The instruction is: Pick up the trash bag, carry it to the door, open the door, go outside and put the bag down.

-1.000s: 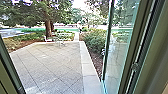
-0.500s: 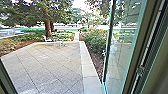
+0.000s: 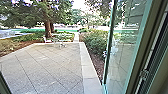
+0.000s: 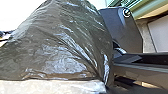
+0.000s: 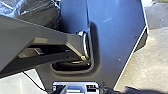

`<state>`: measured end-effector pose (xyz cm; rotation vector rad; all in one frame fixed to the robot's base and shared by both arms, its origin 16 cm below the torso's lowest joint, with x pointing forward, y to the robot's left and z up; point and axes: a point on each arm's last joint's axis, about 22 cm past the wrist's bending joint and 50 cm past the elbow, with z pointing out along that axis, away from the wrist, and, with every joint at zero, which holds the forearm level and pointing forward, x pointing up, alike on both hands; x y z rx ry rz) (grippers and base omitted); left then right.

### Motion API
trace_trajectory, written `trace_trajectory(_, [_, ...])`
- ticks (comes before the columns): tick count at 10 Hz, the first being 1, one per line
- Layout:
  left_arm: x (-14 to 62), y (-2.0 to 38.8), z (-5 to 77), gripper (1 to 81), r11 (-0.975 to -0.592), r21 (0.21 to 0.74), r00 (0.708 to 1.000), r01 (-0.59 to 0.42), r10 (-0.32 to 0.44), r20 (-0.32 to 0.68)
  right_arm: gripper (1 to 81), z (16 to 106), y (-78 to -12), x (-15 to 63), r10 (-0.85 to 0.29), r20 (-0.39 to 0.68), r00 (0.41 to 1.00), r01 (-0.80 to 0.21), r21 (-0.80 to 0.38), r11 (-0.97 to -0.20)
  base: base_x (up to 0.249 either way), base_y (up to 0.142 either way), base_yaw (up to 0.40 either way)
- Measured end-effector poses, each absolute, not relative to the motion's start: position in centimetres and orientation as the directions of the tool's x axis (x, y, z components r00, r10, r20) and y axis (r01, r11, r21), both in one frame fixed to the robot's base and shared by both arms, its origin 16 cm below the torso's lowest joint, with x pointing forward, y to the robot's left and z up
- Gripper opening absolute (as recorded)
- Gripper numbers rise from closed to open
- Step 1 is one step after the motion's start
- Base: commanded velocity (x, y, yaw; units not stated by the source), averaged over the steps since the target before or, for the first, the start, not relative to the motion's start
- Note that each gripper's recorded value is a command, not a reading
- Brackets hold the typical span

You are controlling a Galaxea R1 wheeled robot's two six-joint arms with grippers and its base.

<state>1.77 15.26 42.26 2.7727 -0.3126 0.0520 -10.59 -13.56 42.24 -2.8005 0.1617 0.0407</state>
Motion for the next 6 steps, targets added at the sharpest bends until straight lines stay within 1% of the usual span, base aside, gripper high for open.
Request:
trace_trajectory(1, [1.3, 15.4, 42.2, 1.0, -0.915, 0.336, 0.975, -0.221, -0.210, 0.071, 81.1, 42.1, -14.4, -11.1, -0.095, -0.046, 0.994, -0.105, -0.319, -0.942, 0.103, 0.000, 0.000])
trace_trajectory(3, [0.5, 15.3, 42.3, 1.0, -0.914, 0.340, 0.975, -0.220, -0.211, 0.063, 81.1, 42.2, -13.9, -12.3, -0.091, -0.061, 0.994, -0.106, -0.322, -0.941, 0.103, 0.000, 0.000])
trace_trajectory(6, [1.6, 15.1, 42.3, 1.0, -0.914, 0.338, 0.975, -0.223, -0.209, 0.078, 81.1, 42.2, -13.8, -11.2, -0.093, -0.043, 0.995, -0.102, -0.326, -0.940, 0.102, 0.000, 0.000])
